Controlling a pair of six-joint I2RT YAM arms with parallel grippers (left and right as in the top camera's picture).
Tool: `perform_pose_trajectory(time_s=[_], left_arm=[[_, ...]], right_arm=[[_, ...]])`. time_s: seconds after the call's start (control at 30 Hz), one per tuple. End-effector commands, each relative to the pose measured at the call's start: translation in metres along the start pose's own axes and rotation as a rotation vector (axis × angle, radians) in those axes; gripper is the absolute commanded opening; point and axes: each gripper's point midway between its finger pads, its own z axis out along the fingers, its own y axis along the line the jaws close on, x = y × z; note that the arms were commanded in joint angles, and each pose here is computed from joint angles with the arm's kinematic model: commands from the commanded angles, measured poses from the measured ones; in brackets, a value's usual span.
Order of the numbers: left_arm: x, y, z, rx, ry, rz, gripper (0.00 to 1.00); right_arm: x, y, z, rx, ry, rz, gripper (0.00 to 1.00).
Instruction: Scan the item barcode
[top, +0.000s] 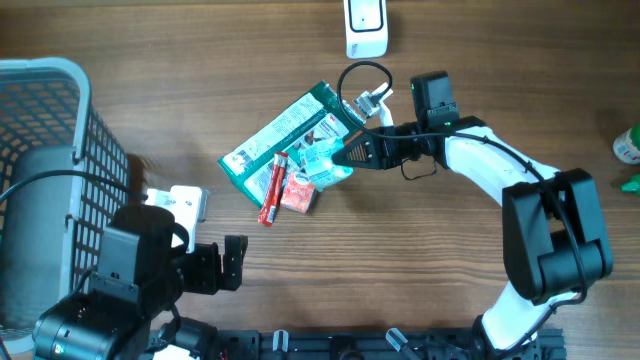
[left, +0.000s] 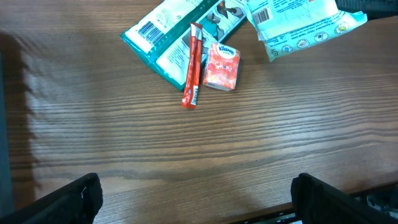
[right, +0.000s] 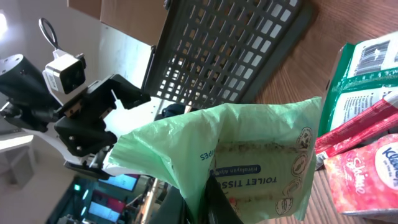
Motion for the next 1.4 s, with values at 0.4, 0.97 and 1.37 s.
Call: perform_pose_trajectory(time_s=[0.4,0.97,1.37], left_arm=[[-0.033,-0.027,-0.007,0.142,-0.133,0.017,1.00],[-0.117,-0.087,0.118,0.503,-0.017,-0.100,0.91],[-0.156,-0.069,0.074,0.915,-0.099,-0.162,0.90]], right_arm=[[-0.025,0.015,-0.016,-0.042,-0.002,0.399,0.04],[-0.027,0.047,-0.033,-0.030,-0.056,0.323,0.04],[0.010,0.199,-0.003,-0.058,0.023,-0.339,0.04]])
